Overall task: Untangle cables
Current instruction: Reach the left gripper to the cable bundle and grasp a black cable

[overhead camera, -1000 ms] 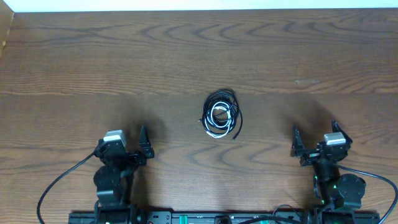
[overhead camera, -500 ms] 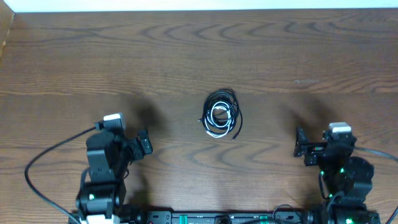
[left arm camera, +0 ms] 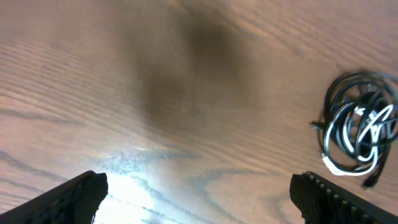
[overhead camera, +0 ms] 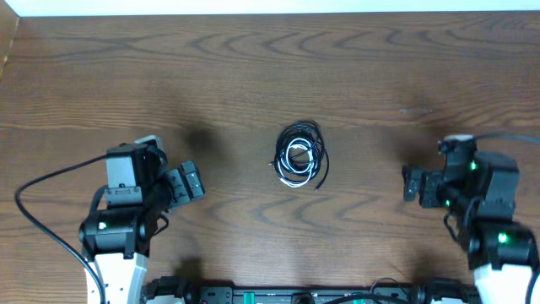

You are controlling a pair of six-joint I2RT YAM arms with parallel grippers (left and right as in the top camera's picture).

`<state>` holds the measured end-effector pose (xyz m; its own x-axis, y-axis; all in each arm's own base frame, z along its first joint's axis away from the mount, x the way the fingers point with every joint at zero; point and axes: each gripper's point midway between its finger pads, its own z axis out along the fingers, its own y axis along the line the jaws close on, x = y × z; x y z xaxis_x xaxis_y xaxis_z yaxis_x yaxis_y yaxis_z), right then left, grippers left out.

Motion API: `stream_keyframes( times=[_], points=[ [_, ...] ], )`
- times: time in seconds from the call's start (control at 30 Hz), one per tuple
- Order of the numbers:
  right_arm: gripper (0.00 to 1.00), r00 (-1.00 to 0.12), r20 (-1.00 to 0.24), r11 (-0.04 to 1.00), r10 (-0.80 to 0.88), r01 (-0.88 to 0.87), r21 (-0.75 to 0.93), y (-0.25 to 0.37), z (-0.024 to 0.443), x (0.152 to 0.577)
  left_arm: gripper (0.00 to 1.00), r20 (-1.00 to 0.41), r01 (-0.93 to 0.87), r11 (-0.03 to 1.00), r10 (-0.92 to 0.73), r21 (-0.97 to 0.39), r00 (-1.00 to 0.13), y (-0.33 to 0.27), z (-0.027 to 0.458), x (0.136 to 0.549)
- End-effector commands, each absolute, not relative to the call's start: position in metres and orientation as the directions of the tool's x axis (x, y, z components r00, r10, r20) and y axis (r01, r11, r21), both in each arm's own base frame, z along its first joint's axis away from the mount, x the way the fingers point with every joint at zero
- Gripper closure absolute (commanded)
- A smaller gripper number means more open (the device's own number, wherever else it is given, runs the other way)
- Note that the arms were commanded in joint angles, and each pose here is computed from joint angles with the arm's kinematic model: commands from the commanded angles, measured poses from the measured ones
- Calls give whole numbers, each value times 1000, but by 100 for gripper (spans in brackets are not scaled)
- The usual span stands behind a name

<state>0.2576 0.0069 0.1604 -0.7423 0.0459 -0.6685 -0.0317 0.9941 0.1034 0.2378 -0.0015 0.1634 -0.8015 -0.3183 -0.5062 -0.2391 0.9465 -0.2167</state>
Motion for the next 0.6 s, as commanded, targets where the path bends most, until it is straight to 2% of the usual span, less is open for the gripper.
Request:
stream_keyframes(
  times=[0.0, 0.2, 0.37, 0.57],
  points=[
    [1, -737, -673, 981, 54, -86, 173, 22, 181, 271, 1, -524, -248, 940, -338, -236, -782, -1, 175, 242],
    [1, -704, -708, 944, 52, -198, 266, 46, 193, 283, 1, -594, -224, 938, -342, -265, -728, -2, 189, 261],
    [1, -663, -747, 947, 49, -208, 247, 44, 203, 292, 1, -677, -83, 928, -323, -363, -662, -24, 217, 289],
    [1, -671, -739, 963, 50, -164, 213, 35, 198, 292, 1, -686, 27, 952, -199, -303, -700, -48, 218, 311]
  ],
)
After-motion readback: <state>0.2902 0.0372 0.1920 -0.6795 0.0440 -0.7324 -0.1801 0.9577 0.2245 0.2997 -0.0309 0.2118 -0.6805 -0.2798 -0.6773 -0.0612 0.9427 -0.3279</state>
